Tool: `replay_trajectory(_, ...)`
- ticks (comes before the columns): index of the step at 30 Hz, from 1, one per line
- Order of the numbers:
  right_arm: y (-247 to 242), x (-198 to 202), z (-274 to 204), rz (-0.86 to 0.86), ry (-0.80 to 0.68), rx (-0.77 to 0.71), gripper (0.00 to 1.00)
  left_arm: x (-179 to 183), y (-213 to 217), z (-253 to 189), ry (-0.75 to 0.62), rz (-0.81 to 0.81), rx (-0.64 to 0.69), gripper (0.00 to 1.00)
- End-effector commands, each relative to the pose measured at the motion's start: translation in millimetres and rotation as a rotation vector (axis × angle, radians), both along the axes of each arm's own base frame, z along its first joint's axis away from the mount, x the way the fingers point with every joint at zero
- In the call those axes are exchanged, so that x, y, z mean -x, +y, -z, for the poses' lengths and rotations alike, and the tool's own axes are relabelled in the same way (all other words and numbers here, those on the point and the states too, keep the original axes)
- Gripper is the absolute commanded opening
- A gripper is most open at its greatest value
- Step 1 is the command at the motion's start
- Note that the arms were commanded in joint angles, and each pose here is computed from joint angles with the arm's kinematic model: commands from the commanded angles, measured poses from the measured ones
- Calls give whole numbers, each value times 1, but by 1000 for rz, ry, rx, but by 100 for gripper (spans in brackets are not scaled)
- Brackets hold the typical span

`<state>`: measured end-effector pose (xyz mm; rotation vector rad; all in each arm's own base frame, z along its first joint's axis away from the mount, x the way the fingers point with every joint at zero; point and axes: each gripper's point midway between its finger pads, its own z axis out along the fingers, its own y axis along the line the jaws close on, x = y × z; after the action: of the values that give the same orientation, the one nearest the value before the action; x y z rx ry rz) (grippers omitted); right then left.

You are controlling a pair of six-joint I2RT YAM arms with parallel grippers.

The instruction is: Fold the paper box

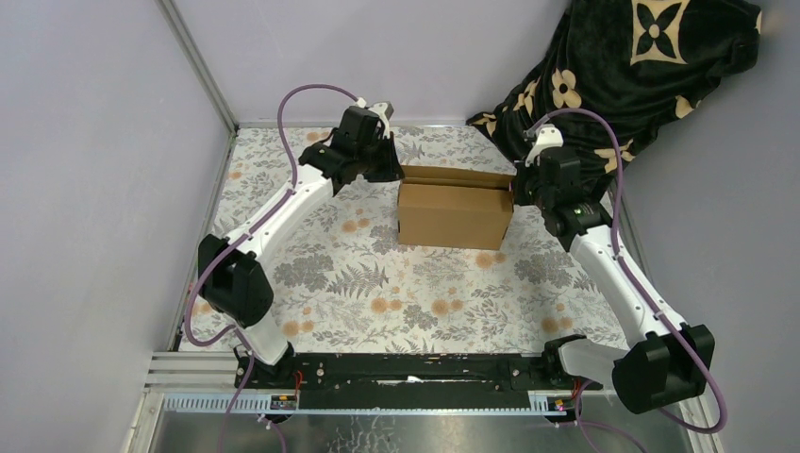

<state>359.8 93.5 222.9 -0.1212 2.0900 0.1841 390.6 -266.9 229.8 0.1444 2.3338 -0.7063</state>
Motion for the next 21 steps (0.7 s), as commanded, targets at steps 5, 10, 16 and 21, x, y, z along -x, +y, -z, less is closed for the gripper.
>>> replay_trajectory(5,28,28,32,-119,84,-38,0,41,-34,31,105,117,27,9)
replay_trajectory(10,27,30,34,-115,86,-38,0,46,-35,33,104,110,24,9)
replay_trajectory(16,27,32,37,-109,87,-49,0,49,-36,36,103,105,21,10)
replay_trajectory(21,27,31,35,-104,90,-51,0,50,-35,29,90,111,21,19)
